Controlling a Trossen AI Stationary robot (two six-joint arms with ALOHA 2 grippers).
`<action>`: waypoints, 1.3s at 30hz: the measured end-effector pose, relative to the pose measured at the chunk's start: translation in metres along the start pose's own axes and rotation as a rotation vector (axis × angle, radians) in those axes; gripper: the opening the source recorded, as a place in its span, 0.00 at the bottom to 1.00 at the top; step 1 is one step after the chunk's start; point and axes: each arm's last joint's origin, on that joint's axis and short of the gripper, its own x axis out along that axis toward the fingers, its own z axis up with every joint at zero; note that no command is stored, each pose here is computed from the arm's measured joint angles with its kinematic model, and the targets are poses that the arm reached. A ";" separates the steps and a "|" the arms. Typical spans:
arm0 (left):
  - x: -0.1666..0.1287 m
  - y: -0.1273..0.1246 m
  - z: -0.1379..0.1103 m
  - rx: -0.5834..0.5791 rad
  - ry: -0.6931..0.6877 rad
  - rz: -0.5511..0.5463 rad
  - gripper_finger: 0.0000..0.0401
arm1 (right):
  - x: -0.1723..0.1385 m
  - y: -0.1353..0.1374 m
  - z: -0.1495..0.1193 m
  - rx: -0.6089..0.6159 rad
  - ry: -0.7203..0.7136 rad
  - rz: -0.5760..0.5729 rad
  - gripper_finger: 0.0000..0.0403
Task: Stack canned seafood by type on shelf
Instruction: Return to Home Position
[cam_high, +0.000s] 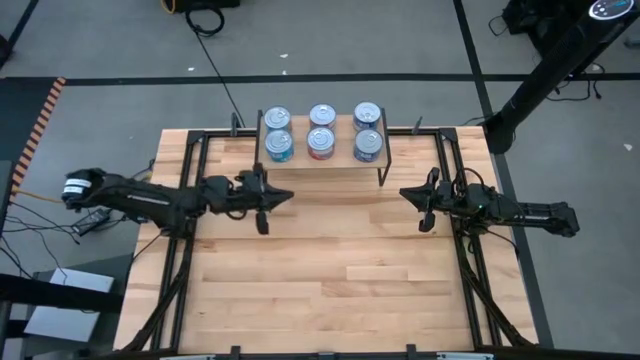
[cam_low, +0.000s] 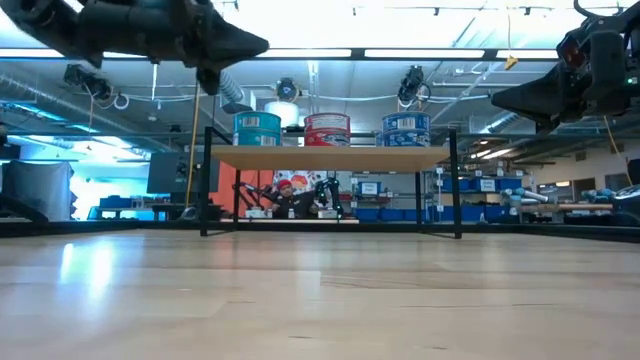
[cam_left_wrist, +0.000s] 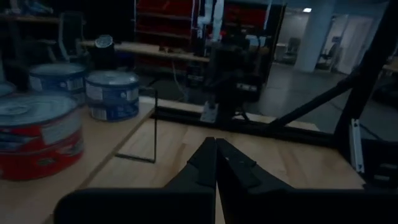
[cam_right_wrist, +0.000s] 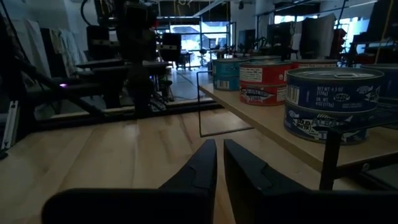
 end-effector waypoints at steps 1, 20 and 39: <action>-0.004 0.002 0.001 0.006 -0.014 -0.004 0.02 | 0.000 0.000 0.000 0.000 0.000 0.000 0.10; -0.079 0.035 -0.041 -0.050 -0.156 0.084 0.02 | 0.000 0.000 0.001 0.001 -0.008 -0.002 0.10; -0.125 0.039 -0.061 -0.039 -0.065 0.153 0.02 | 0.000 0.000 0.001 0.001 -0.006 0.001 0.11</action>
